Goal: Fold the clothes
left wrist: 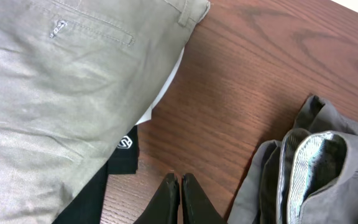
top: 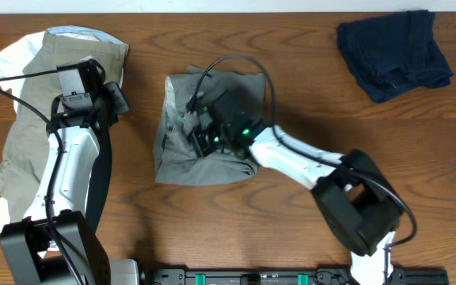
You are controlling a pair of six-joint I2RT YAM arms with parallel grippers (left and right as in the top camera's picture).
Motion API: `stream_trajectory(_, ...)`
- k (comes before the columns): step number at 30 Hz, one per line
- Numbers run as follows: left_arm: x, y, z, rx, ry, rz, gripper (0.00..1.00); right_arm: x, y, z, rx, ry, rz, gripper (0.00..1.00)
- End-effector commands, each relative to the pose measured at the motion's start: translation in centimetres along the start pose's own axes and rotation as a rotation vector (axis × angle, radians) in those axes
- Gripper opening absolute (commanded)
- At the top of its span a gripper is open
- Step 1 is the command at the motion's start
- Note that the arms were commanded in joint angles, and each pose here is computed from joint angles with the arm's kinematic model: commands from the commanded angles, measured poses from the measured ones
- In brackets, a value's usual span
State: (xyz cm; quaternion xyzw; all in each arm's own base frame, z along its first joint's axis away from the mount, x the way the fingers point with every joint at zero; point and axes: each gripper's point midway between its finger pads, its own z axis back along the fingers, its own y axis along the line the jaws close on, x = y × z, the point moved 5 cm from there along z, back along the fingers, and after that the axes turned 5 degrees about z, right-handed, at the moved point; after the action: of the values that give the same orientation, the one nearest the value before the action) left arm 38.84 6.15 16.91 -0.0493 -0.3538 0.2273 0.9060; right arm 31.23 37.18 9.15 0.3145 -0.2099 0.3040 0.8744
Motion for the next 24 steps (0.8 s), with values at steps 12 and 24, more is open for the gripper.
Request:
stream_trajectory(12, 1.0, 0.0, 0.7, 0.008, -0.031, 0.000, 0.07, -3.9, 5.5, -1.8, 0.097, 0.155, 0.000, 0.03)
stream_trajectory(24, 1.0, 0.0, 0.7, 0.009, -0.031, 0.000, 0.07, 2.7, 8.3, 7.8, 0.143, -0.024, 0.066, 0.06)
